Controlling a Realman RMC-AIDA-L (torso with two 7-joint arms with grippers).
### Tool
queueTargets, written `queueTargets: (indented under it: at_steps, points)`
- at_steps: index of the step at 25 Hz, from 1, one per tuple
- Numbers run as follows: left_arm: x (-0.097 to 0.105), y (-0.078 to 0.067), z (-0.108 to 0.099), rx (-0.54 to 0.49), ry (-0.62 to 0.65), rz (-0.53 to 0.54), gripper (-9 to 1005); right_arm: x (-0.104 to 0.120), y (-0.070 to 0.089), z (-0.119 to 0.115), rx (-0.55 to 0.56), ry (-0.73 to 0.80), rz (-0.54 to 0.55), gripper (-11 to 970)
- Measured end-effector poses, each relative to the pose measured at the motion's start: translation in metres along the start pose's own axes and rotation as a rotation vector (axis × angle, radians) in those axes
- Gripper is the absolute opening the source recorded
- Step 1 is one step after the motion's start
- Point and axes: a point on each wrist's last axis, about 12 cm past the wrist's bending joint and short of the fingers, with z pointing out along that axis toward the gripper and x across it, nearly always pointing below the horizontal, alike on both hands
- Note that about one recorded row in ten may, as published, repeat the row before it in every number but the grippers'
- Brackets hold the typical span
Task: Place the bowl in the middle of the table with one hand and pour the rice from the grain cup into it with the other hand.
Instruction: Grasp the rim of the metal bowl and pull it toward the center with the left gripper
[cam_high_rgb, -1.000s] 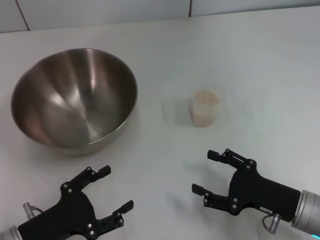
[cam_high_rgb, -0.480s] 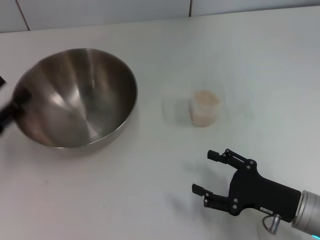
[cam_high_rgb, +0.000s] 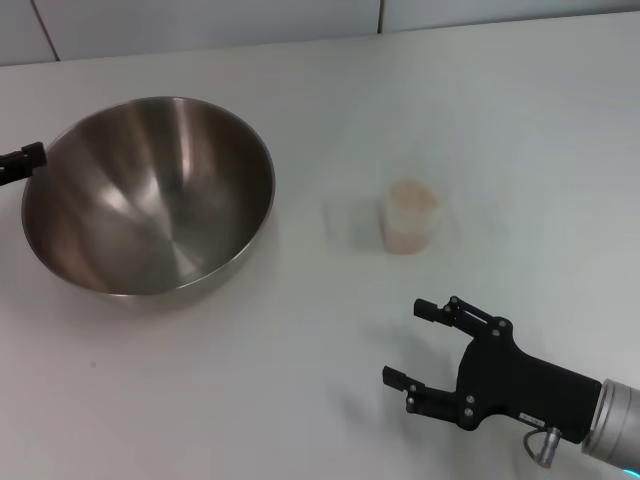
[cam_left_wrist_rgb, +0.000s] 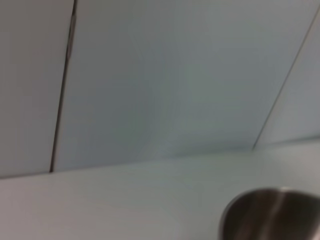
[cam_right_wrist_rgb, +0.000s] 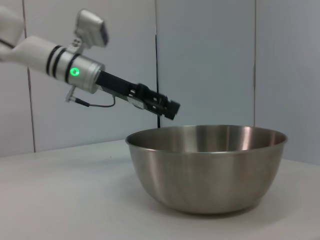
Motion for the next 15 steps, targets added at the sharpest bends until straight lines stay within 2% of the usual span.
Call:
queueTargets:
  at_steps: [1, 5, 6, 9, 15]
  points:
    - [-0.007, -0.002, 0.007, -0.021, 0.051, 0.027, 774, 0.000, 0.000, 0.000, 0.000, 0.000, 0.000, 835]
    - [-0.011, -0.004, 0.011, -0.027, 0.075, 0.041, 766, 0.000, 0.000, 0.000, 0.003, -0.001, 0.001, 836]
    - [-0.016, -0.011, 0.024, -0.034, 0.152, 0.055, 764, 0.000, 0.000, 0.000, 0.004, 0.000, 0.001, 836]
    - [-0.018, -0.014, 0.036, -0.065, 0.262, 0.071, 758, 0.000, 0.000, -0.001, 0.005, 0.000, -0.001, 837]
    - [-0.019, -0.016, 0.041, -0.067, 0.284, 0.074, 746, 0.000, 0.000, -0.001, 0.005, 0.000, -0.002, 835]
